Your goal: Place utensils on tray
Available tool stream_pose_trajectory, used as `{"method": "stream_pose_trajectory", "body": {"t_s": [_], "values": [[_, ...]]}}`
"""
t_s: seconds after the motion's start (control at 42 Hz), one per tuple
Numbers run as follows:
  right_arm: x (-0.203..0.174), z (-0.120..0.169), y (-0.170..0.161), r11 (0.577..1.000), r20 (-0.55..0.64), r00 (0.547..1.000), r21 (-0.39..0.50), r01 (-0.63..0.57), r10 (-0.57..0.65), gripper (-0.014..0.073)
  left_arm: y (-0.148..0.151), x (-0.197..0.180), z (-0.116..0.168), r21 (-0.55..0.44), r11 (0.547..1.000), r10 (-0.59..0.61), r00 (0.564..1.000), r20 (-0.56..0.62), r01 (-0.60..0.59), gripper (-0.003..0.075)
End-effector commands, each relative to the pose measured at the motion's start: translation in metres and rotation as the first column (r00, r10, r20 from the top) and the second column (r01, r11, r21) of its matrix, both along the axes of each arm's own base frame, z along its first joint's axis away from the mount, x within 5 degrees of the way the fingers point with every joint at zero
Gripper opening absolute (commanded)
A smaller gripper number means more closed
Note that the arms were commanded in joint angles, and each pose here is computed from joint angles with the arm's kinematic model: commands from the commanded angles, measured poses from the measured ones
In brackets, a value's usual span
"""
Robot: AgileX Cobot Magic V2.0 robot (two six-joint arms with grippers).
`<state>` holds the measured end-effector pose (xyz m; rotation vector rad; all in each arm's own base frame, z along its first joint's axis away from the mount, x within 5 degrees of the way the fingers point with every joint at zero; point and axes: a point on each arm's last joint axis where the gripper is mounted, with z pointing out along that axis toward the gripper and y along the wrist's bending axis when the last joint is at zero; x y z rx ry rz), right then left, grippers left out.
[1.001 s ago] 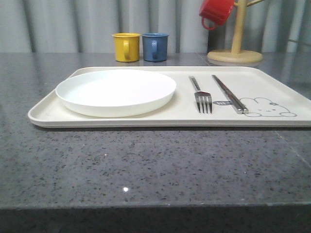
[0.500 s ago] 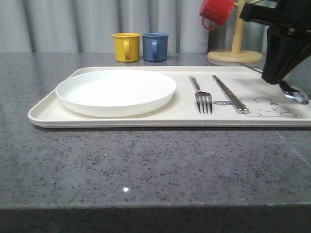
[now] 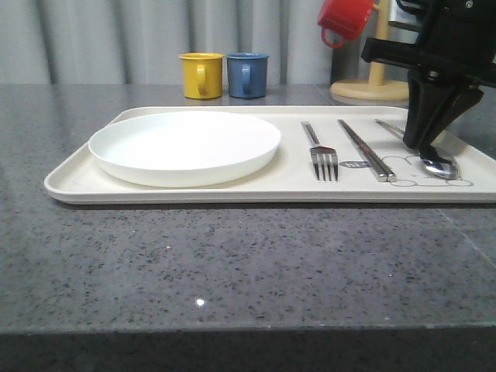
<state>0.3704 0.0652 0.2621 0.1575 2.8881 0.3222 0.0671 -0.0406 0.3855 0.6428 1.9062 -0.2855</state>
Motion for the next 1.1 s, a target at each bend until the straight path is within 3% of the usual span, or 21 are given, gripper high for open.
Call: {"method": "stream_pose_trajectory", "body": {"t_s": [0.0,0.095,0.31,0.596,0.715,1.072], "values": [[-0.003,0.026,-0.002,1.0,0.084,0.996,0.006,0.005,-0.006,0.0204,-0.001,0.001,0.014,-0.06,0.998,-0.005,0.997,0.079,0.01,0.0311],[-0.004,0.032,-0.003,1.0,0.107,0.994,-0.007,0.002,-0.002,0.0309,-0.001,0.001,0.014,-0.06,0.998,-0.005,0.997,0.079,0.01,0.0311],[-0.026,0.072,-0.005,0.991,0.24,0.962,-0.063,-0.121,0.132,0.0318,-0.001,0.001,0.014,-0.06,0.998,-0.005,0.997,0.079,0.01,0.0311],[-0.106,0.125,0.02,0.916,0.394,0.827,-0.167,-0.365,0.401,0.0318,-0.001,0.001,0.014,-0.06,0.998,-0.005,0.997,0.079,0.01,0.0311],[-0.14,0.13,0.019,0.9,0.422,0.796,-0.181,-0.396,0.435,0.0318,-0.001,0.001,0.014,-0.06,0.998,-0.005,0.997,0.079,0.01,0.0311],[-0.234,0.124,-0.011,0.906,0.52,0.743,-0.205,-0.372,0.422,0.0318,-0.001,0.001,0.014,-0.06,0.998,-0.005,0.997,0.079,0.01,0.0311]]}}
